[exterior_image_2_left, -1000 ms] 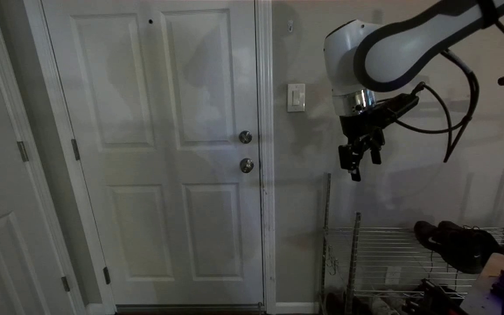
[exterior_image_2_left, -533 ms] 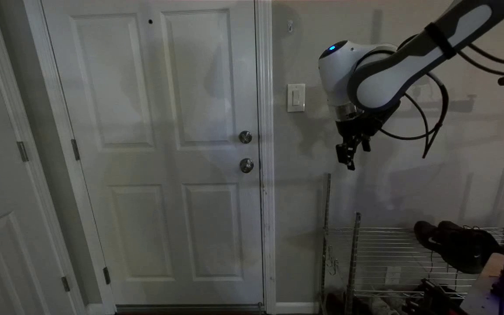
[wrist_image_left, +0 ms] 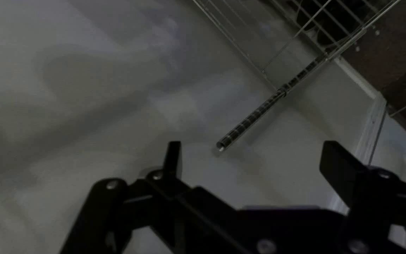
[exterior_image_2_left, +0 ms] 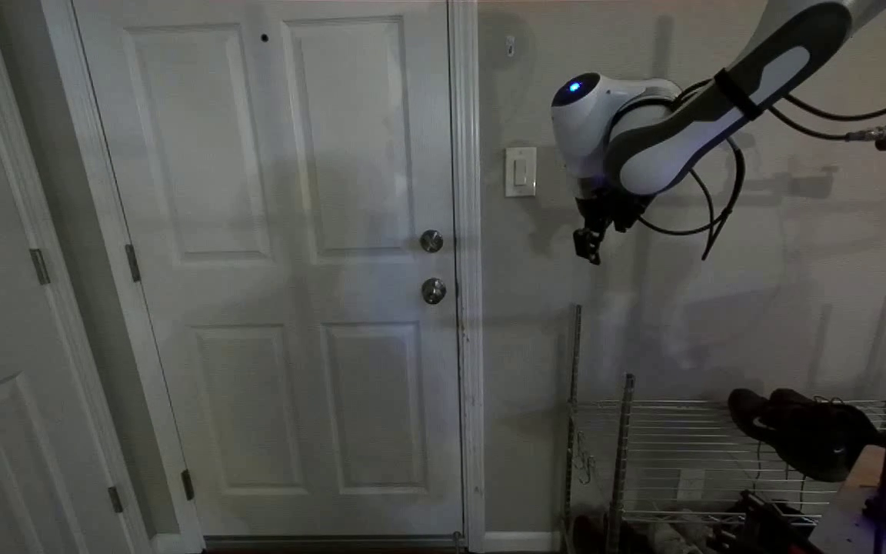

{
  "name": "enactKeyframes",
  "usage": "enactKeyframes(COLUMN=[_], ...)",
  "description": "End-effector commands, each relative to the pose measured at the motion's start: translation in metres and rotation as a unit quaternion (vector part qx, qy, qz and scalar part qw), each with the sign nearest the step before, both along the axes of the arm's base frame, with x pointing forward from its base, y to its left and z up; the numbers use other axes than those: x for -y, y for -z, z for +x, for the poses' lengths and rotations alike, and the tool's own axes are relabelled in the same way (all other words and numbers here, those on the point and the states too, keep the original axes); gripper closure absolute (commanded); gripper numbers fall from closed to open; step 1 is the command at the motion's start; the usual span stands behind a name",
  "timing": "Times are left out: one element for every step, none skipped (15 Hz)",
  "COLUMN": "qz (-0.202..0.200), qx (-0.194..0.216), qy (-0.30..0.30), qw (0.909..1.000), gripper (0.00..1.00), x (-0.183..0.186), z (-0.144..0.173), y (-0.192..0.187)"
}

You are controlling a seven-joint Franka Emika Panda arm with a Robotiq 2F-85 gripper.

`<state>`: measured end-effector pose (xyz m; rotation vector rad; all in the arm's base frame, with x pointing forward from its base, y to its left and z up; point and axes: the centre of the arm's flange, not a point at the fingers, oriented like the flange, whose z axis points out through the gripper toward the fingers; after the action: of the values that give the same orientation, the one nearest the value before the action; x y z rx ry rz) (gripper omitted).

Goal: Flip the switch to turn on the light

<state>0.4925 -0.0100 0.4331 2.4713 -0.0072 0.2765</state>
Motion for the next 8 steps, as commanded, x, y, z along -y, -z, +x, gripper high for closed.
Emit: enactKeyframes(qz=[-0.032,-0.033,-0.037,-0.044,-0.056,-0.067,-0.079,-0.092], qx=[0.051,0.062,0.067,0.069,0.075,0.082,0.092,0.101], qy=[-0.004,-0.005,-0.004,-0.006,-0.007,-0.008,-0.006,-0.006], qw=[0.9982,0.9975,0.9971,0.9966,0.9956,0.9943,0.9926,0.9906], gripper=[0.0,0.0,0.0,0.0,0.0,0.0,0.03,0.02], x=[0.018,0.023,0.027,0.028,0.027,0.022,0.015,0.001], z=[0.026,0.031,0.037,0.041,0.042,0.042,0.042,0.04], y=[0.023,0.034,0.046,0.058,0.072,0.083,0.092,0.099])
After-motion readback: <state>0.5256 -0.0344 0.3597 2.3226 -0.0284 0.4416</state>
